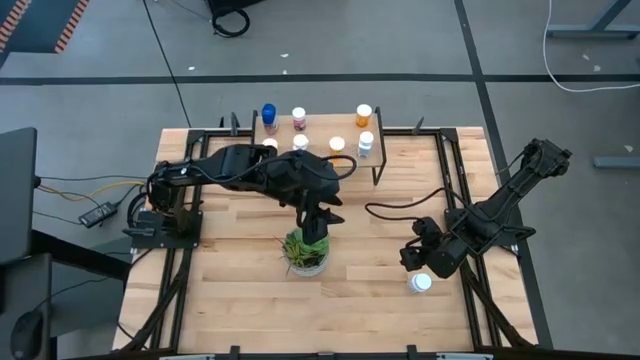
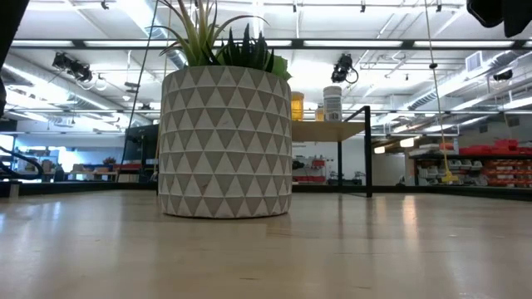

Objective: Pick and place medicine bottles onto shelf by color
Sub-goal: Put the white pill bottle on the shelf

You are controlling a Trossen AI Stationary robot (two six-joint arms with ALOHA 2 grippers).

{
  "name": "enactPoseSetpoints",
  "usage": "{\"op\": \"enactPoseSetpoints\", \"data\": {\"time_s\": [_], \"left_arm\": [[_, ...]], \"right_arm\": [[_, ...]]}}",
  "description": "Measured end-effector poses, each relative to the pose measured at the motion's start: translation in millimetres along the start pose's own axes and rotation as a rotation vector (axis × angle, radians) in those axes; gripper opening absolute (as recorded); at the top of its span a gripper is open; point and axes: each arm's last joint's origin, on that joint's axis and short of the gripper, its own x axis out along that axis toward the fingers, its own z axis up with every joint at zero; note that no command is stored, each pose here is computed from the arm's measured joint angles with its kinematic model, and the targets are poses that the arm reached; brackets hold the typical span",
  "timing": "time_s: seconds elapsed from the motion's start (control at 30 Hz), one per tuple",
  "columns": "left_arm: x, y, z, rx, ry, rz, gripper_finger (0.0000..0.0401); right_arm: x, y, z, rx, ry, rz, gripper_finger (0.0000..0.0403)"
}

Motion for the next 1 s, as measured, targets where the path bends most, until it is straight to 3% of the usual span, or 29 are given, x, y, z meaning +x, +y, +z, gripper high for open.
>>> {"op": "enactPoseSetpoints", "data": {"time_s": [0.2, 0.4, 0.53, 0.77, 1.0], "left_arm": [[0, -5, -2, 0.03, 0.005, -0.012, 0.0199], [0, -5, -2, -0.022, 0.002, -0.005, 0.02], [6, -3, -2, -0.034, -0.01, 0.065, 0.0199], [15, 0, 1, -0.145, -0.054, 0.136, 0.0193], [16, 0, 0, -0.249, -0.075, 0.177, 0.0191]], "right_arm": [[0, 3, -1, -0.022, 0.01, 0.03, 0.0226], [0, 3, -2, -0.173, 0.037, 0.021, 0.0226], [-2, 2, -11, -0.247, 0.103, 0.038, 0.0226], [-7, -10, -32, -0.402, 0.115, 0.023, 0.0226], [-10, -14, -39, -0.484, 0.102, 0.036, 0.0226]]}}
